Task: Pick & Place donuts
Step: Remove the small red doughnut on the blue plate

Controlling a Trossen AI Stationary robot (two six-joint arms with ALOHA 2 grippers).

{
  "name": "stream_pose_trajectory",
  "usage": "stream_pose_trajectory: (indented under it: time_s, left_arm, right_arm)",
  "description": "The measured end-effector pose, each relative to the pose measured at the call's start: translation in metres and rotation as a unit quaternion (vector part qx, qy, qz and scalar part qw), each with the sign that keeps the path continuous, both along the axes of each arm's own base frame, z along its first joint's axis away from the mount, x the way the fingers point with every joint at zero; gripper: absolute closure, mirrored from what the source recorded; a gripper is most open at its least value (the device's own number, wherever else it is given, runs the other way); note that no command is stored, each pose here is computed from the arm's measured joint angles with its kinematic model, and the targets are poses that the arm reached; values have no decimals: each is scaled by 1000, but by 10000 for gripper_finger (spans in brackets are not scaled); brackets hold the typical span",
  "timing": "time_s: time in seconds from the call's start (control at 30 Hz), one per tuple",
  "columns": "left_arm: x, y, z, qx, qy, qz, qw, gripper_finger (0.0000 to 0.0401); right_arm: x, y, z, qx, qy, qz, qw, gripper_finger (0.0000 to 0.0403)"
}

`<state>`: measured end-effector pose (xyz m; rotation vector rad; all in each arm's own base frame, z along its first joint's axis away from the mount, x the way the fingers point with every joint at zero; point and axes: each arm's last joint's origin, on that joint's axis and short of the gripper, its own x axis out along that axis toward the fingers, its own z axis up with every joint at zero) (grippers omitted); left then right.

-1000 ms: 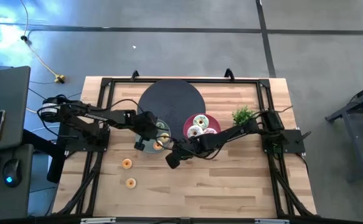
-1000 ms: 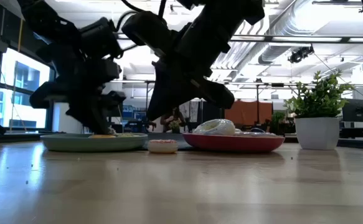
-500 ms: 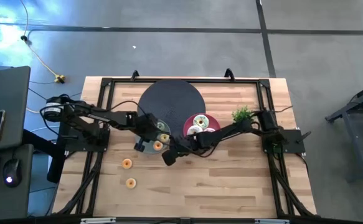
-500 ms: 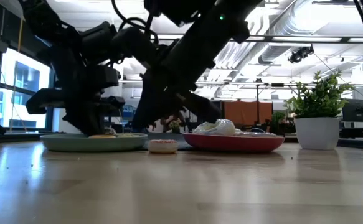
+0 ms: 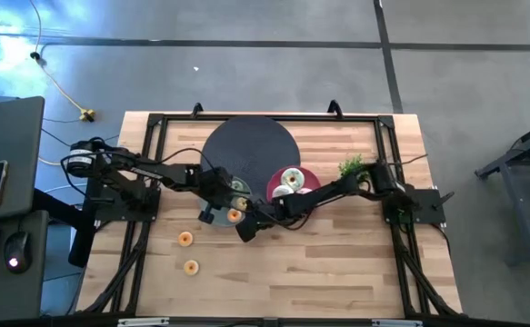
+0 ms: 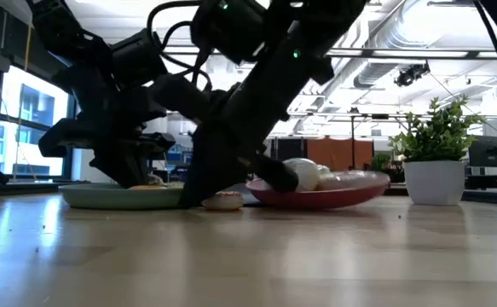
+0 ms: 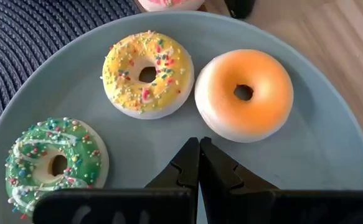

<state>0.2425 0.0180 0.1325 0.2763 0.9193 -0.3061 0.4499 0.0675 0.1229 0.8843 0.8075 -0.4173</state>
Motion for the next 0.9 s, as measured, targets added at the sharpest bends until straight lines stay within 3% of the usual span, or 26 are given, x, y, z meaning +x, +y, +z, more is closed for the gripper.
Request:
stream_pose_trajectory:
  time_s: [0.33,0.63,0.9]
  left_arm:
    - [2,-7,1,-19,-6,-2,1000,401]
    - [10,-19,10,0,-22,-4,1000,401]
    - [13,-21,15,-28,-43,-10,999,401]
  right_arm:
    - [4,-6,-3,-4,-12,-4,1000,403]
    - [13,-5,12,-27,-21,17,999,403]
    - [6,-5,7,-40,25,19,999,403]
